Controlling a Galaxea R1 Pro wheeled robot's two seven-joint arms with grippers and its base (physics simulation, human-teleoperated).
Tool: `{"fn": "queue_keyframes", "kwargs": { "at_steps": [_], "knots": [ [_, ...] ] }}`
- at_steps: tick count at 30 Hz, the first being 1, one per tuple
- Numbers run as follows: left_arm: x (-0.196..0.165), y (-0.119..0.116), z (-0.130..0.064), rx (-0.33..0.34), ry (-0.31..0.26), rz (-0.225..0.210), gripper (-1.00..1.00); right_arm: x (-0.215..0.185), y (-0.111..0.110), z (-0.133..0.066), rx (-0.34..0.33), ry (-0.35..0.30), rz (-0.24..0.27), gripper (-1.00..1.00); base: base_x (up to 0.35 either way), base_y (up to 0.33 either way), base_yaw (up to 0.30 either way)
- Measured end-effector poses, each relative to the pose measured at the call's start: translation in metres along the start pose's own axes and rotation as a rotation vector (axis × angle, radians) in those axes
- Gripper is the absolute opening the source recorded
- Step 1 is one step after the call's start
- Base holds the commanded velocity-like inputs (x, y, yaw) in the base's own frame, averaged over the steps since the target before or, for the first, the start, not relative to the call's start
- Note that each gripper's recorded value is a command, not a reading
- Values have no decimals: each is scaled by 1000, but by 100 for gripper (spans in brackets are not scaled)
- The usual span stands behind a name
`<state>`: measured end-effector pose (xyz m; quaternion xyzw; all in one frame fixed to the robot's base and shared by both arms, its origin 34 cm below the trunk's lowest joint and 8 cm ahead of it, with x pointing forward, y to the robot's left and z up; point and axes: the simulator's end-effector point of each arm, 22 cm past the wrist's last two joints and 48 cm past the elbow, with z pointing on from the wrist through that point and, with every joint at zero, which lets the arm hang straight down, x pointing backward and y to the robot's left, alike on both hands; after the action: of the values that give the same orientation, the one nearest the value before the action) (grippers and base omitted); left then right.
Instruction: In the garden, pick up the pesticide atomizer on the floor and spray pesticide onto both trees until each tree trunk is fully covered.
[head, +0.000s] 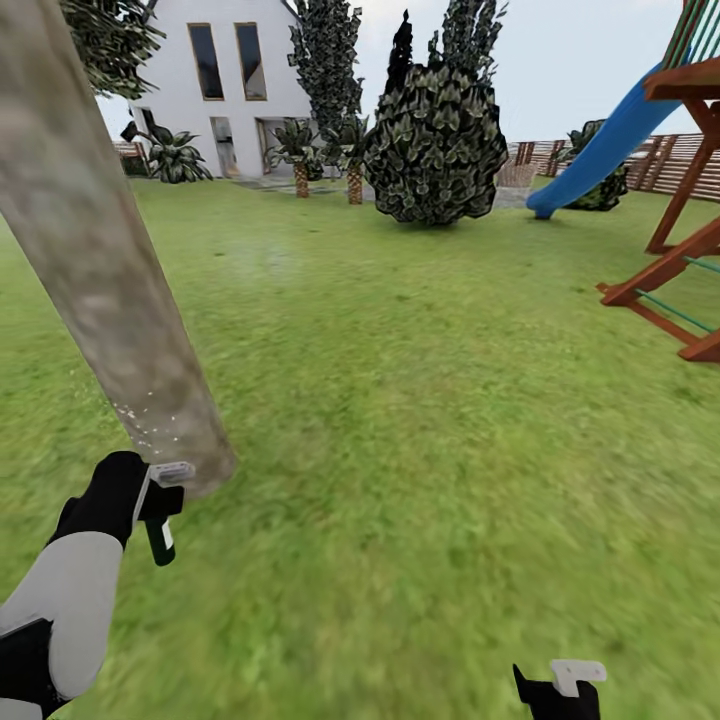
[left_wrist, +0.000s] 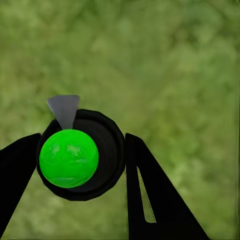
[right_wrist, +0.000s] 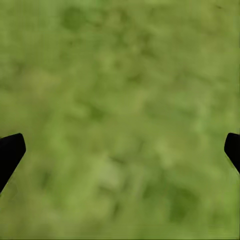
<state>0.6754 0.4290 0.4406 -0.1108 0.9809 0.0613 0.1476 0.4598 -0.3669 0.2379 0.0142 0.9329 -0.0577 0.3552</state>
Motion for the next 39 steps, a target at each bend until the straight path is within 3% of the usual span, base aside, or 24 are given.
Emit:
{"fn": "queue_keyframes", "kwargs": {
  "at_steps": [12,21,25,39],
  "knots": [
    [-2,-9,-1,13,-3,1,-100,0,0,0,2,0,2,100,17,-18,255],
    [-30,-24,-16,34,-44,7,-100,-1,-7,0,12,-3,1,100,0,0,6],
    [-41,-24,-23,36,-60,7,-100,-2,-26,-1,33,-4,-13,100,0,-22,0],
    [-51,-19,-29,31,-78,1,-100,-1,-27,-1,32,-1,-17,100,87,-258,0]
  ]
}}
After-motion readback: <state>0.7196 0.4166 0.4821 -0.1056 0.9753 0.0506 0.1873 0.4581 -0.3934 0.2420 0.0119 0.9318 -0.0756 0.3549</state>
